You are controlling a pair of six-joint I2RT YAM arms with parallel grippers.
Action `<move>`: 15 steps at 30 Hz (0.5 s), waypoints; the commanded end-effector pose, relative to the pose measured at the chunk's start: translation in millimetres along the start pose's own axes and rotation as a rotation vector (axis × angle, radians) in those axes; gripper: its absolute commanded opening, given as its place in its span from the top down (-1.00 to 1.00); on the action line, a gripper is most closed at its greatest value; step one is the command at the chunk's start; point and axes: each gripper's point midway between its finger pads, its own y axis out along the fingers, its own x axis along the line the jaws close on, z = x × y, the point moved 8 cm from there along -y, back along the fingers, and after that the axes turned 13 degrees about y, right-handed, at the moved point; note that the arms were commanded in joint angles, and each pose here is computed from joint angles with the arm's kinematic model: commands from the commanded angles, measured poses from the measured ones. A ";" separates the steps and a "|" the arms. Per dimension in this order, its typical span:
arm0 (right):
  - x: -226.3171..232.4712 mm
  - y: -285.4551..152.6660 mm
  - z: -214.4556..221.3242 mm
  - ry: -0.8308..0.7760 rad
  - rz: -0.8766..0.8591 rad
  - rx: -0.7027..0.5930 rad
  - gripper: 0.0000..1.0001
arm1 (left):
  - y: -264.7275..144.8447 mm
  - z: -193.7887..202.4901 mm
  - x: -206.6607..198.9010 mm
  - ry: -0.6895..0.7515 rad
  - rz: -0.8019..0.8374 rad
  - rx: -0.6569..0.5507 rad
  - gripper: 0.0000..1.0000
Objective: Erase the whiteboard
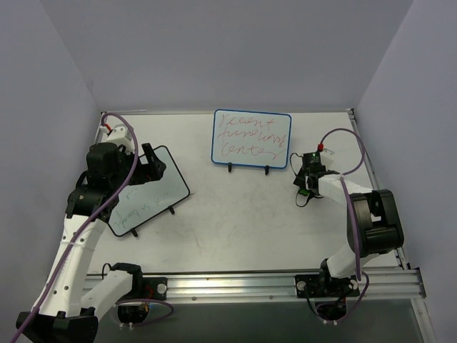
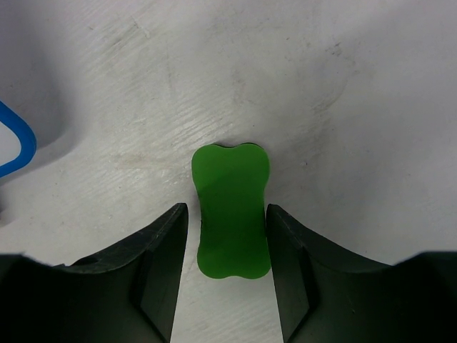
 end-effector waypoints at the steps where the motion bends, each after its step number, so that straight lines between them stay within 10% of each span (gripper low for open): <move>1: -6.8 3.2 3.5 0.006 0.038 0.006 0.13 | -0.1 -3.1 -0.6 -0.001 0.011 -0.017 -0.88; 15: -8.7 3.9 2.6 0.013 0.036 0.003 0.35 | 1.0 -2.5 -0.8 -0.002 0.015 -0.014 -0.88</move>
